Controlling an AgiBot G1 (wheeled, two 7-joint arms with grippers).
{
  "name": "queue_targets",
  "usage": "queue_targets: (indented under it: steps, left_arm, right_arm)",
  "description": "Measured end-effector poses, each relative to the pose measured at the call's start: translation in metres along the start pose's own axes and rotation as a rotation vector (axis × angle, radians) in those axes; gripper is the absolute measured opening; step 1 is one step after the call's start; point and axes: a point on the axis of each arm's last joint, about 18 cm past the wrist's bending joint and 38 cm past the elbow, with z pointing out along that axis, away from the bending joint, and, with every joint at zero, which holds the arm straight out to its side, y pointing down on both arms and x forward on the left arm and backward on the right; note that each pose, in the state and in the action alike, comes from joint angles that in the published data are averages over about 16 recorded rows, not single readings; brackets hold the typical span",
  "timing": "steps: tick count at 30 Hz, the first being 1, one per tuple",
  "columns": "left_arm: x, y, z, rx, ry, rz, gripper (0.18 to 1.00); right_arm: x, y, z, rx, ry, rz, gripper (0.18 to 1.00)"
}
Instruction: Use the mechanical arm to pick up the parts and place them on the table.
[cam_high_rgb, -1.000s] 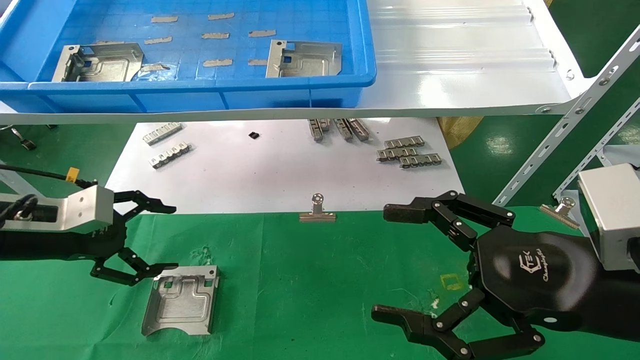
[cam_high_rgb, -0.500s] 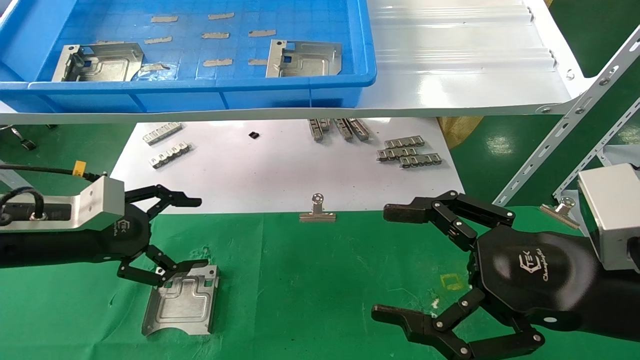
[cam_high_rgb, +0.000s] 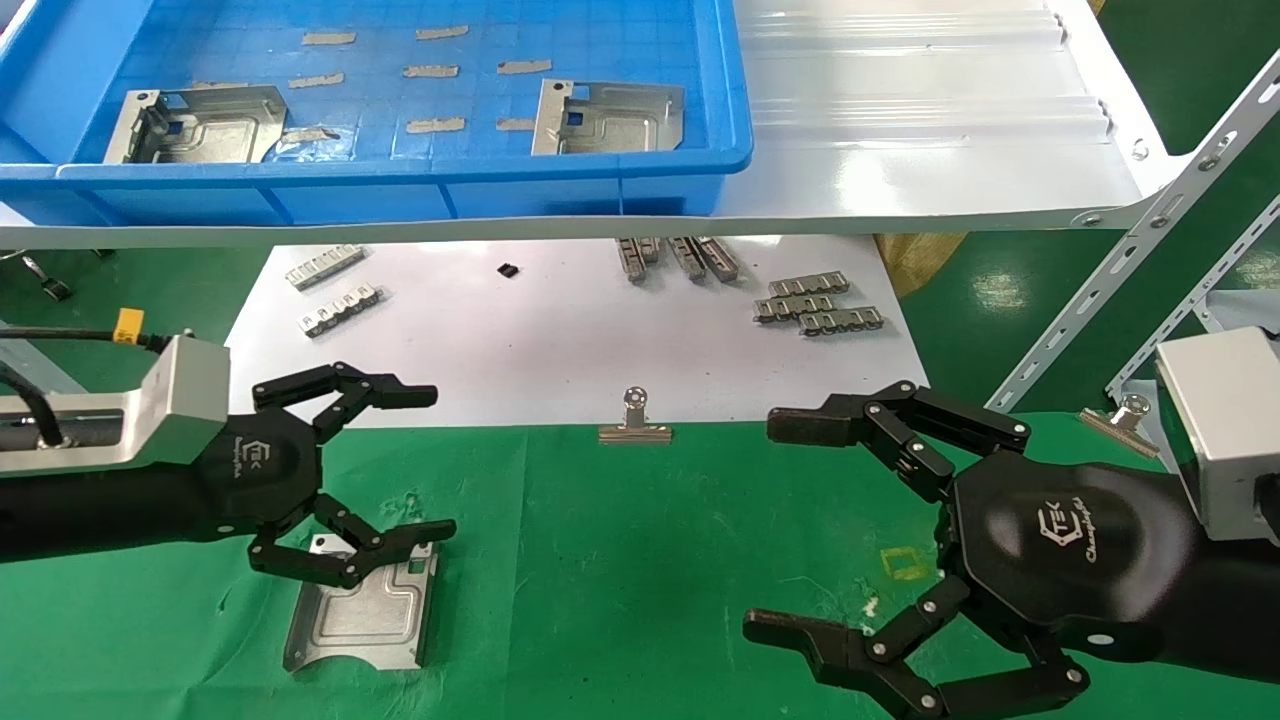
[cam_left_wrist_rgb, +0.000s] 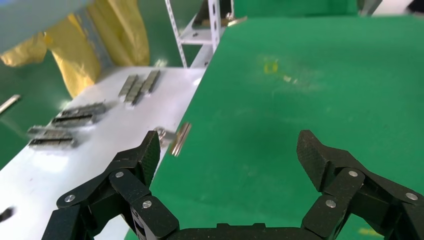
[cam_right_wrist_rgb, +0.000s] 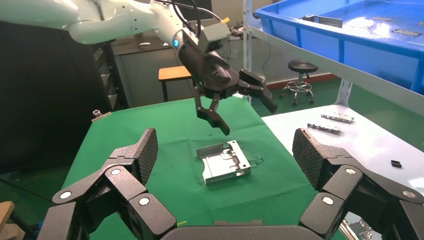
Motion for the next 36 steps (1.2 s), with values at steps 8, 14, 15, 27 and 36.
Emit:
queue_targets:
  steps: [8, 14, 15, 27, 36]
  left_arm:
    - [0.019, -0.019, 0.000, 0.080, 0.023, -0.038, 1.001]
    - [0.035, -0.034, -0.002, 0.134, 0.047, -0.066, 1.001]
    - [0.038, -0.037, -0.003, 0.143, 0.052, -0.071, 1.001]
    - [0.074, -0.068, -0.009, 0.223, 0.120, -0.118, 1.001]
    - [0.088, -0.078, -0.012, 0.245, 0.148, -0.130, 1.001]
  right_arm:
    - [0.000, 0.000, 0.000, 0.000, 0.000, 0.000, 1.001]
    - [0.000, 0.000, 0.000, 0.000, 0.000, 0.000, 1.001]
    - [0.000, 0.000, 0.000, 0.000, 0.000, 0.000, 1.001]
    - [0.000, 0.000, 0.000, 0.000, 0.000, 0.000, 1.001]
    - [0.000, 0.000, 0.000, 0.000, 0.000, 0.000, 1.001]
